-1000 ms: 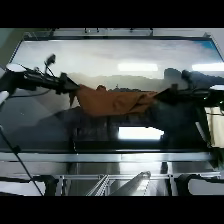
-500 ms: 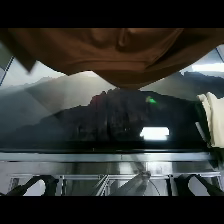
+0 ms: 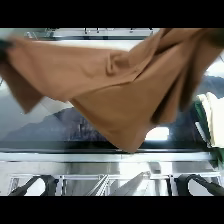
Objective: Fold the shirts.
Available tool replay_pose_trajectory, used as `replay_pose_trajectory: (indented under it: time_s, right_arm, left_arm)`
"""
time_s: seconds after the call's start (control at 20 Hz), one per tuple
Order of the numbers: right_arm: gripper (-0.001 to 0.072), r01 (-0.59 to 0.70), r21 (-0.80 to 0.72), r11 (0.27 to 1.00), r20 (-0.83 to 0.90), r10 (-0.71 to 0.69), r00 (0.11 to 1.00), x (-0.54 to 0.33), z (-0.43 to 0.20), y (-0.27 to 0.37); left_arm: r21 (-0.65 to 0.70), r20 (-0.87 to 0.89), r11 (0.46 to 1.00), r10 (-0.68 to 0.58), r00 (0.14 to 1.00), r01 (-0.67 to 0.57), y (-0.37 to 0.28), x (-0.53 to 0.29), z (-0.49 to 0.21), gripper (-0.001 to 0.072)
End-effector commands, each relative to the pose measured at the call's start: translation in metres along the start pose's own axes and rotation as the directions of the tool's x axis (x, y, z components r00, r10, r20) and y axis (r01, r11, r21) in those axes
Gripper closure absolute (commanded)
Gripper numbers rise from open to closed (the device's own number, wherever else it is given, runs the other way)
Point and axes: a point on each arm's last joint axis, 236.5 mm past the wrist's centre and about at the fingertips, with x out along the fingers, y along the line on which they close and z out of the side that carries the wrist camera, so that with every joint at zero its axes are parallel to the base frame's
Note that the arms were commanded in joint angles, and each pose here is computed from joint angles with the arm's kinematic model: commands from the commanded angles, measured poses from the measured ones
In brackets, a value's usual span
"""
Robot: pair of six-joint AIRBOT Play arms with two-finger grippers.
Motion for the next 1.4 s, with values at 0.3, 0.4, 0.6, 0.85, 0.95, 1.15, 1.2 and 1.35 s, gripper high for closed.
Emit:
replay_pose_trajectory:
  time_s: [0.3, 0.4, 0.6, 0.85, 0.95, 1.15, 1.2, 1.35]
  right_arm:
    - [0.0296, 0.161, 0.511, 0.845, -0.313, 0.008, 0.95, 0.157, -0.154, -0.249]
    - [0.0243, 0.15, 0.536, 0.831, -0.318, 0.035, 0.947, 0.132, -0.153, -0.254]
    - [0.0253, 0.149, 0.575, 0.805, -0.373, 0.096, 0.923, 0.068, -0.153, -0.235]
    - [0.0318, 0.392, 0.551, 0.736, -0.523, -0.061, 0.85, 0.015, -0.225, -0.225]
    - [0.0304, 0.444, 0.574, 0.688, -0.526, -0.106, 0.844, 0.006, -0.257, -0.216]
    - [0.0183, 0.511, 0.66, 0.551, -0.548, -0.114, 0.829, 0.001, -0.326, -0.194]
    - [0.0184, 0.522, 0.676, 0.521, -0.558, -0.101, 0.823, 0.001, -0.343, -0.19]
    - [0.0185, 0.538, 0.7, 0.47, -0.58, -0.066, 0.812, 0.006, -0.377, -0.18]
  left_arm:
    - [-0.532, 0.016, 0.843, -0.081, 0.997, 0.077, 0.255, 0.043, -0.048, 0.0056]
    - [-0.501, 0.035, 0.863, -0.062, 0.997, 0.072, 0.269, 0.018, -0.022, 0.0057]
    - [-0.419, -0.184, 0.873, 0.19, 0.964, -0.252, 0.306, -0.016, -0.027, 0.0057]
    - [-0.242, -0.396, 0.842, 0.367, 0.842, -0.481, 0.329, -0.008, -0.05, 0.0057]
    - [-0.177, -0.477, 0.832, 0.394, 0.785, -0.525, 0.342, 0.007, -0.065, 0.0057]
    - [-0.11, -0.624, 0.833, 0.367, 0.69, -0.543, 0.367, 0.039, -0.088, 0.0058]
    - [-0.115, -0.642, 0.834, 0.352, 0.681, -0.539, 0.37, 0.045, -0.089, 0.0058]
    - [-0.14, -0.681, 0.828, 0.317, 0.66, -0.543, 0.38, 0.058, -0.091, 0.0059]
